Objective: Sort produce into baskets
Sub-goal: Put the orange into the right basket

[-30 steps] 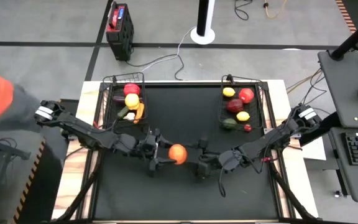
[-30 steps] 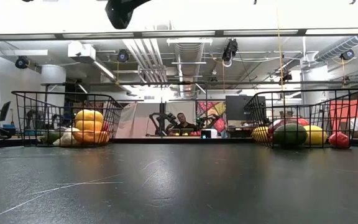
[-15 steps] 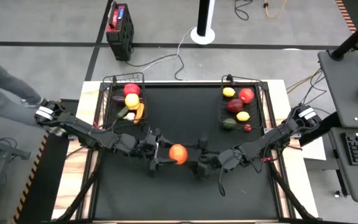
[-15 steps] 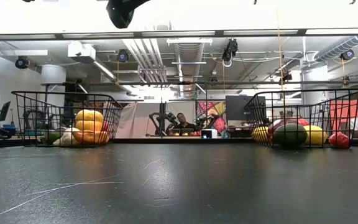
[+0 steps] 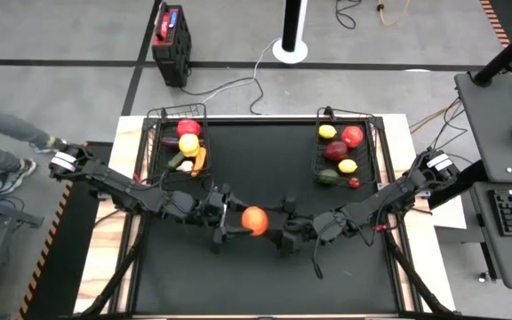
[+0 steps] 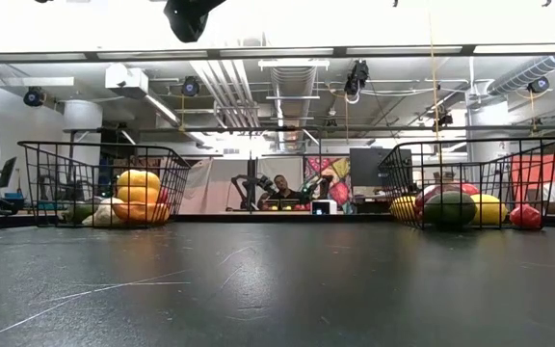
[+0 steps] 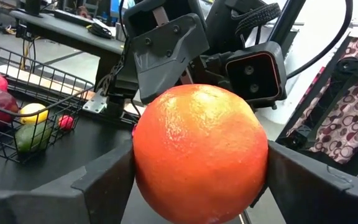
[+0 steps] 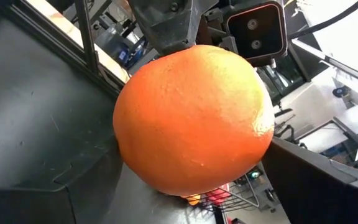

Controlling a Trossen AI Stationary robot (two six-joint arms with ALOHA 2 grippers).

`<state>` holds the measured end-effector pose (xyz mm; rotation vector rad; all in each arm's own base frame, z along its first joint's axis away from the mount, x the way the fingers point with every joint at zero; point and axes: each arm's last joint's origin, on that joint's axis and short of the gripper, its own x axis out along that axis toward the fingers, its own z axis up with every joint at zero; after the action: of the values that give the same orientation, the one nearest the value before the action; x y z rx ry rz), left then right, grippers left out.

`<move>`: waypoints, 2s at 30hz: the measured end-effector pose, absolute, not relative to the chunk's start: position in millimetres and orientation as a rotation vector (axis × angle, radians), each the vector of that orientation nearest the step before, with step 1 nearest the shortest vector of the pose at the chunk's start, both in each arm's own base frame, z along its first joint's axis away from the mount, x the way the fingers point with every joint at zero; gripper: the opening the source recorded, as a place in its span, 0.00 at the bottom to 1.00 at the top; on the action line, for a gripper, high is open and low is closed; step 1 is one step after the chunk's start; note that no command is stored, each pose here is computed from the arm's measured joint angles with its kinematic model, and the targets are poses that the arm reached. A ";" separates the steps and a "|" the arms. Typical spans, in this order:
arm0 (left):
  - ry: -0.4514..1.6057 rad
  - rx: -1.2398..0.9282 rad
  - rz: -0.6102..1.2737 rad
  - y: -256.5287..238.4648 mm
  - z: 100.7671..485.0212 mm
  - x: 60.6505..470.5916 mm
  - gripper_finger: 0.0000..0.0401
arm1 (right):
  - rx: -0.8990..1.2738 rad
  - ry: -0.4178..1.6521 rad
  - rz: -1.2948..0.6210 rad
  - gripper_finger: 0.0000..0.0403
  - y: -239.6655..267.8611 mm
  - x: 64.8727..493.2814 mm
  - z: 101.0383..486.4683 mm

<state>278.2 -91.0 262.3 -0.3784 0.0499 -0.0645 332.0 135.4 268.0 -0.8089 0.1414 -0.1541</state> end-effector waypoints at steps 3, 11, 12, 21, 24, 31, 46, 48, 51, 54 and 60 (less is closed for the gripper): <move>0.049 -0.380 -0.064 -90.9 262.3 278.2 0.78 | -0.792 0.141 -0.157 0.85 135.3 331.7 268.3; 0.046 -0.380 -0.057 -90.7 262.2 278.3 0.79 | -0.757 0.144 -0.175 0.81 134.8 331.6 268.4; 0.046 -0.379 -0.054 -90.6 262.2 278.3 0.79 | -0.756 0.148 -0.187 0.81 134.4 331.5 268.4; 0.034 -0.406 -0.028 -89.6 262.9 278.4 0.79 | -0.704 0.148 -0.219 0.82 133.4 331.0 269.4; 0.032 -0.408 -0.025 -89.4 263.1 278.3 0.79 | -0.689 0.154 -0.244 0.82 132.8 330.8 269.5; 0.028 -0.407 -0.003 -88.3 264.4 277.3 0.79 | -0.662 0.156 -0.264 0.82 131.8 330.9 269.6; 0.101 -0.366 -0.029 -88.6 260.1 273.0 0.90 | -0.616 0.151 -0.359 0.82 125.6 329.4 278.0; 0.143 -0.352 -0.020 -87.5 258.8 269.9 0.91 | -0.614 0.161 -0.400 0.82 123.9 327.9 279.5; 0.200 -0.334 -0.008 -85.1 258.8 263.3 0.91 | -0.590 0.174 -0.518 0.82 117.8 324.0 286.4; 0.259 -0.332 0.015 -82.9 256.9 257.9 0.91 | -0.546 0.187 -0.617 0.82 110.8 320.8 290.8; 0.299 -0.331 0.121 -78.1 254.8 251.8 0.91 | -0.420 0.170 -0.680 0.82 95.3 310.6 304.9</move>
<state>251.8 -78.1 254.8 -0.3313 0.2994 0.1214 310.6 95.3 304.9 -0.4202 0.1704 -0.6797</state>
